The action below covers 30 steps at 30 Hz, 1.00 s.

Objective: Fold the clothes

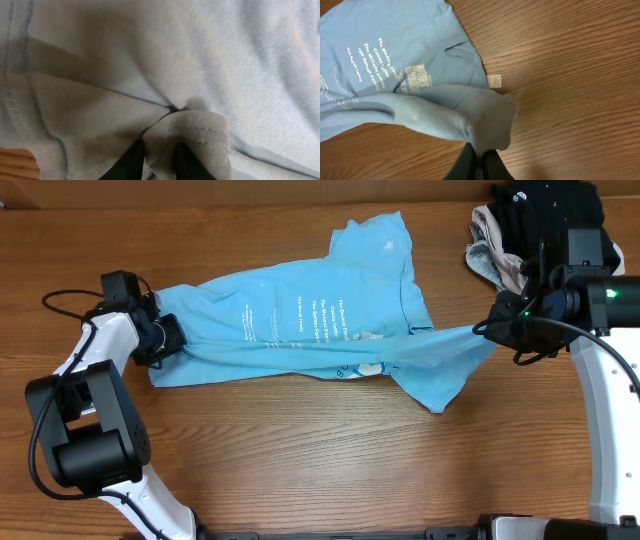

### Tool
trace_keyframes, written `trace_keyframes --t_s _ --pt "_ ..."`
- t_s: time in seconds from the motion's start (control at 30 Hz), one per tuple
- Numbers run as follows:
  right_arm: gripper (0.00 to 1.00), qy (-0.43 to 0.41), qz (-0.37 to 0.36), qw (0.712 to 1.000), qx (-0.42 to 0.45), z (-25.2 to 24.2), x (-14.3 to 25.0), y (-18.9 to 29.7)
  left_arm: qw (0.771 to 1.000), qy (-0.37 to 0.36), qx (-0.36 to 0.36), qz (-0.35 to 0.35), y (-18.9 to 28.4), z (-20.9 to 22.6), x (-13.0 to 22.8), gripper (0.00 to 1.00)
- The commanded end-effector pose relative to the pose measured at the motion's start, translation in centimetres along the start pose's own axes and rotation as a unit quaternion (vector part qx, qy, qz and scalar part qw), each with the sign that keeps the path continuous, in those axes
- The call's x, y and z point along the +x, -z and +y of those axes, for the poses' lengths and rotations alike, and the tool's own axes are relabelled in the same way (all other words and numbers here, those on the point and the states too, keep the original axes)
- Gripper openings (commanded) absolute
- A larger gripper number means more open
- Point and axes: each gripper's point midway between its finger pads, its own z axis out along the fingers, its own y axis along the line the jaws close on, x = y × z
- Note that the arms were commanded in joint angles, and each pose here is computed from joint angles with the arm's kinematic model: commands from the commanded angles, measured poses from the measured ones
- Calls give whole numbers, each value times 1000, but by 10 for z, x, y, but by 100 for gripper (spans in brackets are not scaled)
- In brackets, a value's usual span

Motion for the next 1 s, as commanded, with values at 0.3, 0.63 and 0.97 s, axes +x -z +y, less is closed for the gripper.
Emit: trace_keyframes --t_s 0.3,0.63,0.97 --pt "4 5 -6 1000 3 -2 -1 2 1000 -10 -13 -23 9 3 -11 4" --pt "4 24 -10 1000 2 -1 -3 2 999 -16 -8 -47 66 -14 -57 4" --pt "4 66 -83 994 -16 11 -34 32 985 -54 7 -164 224 -48 -129 4"
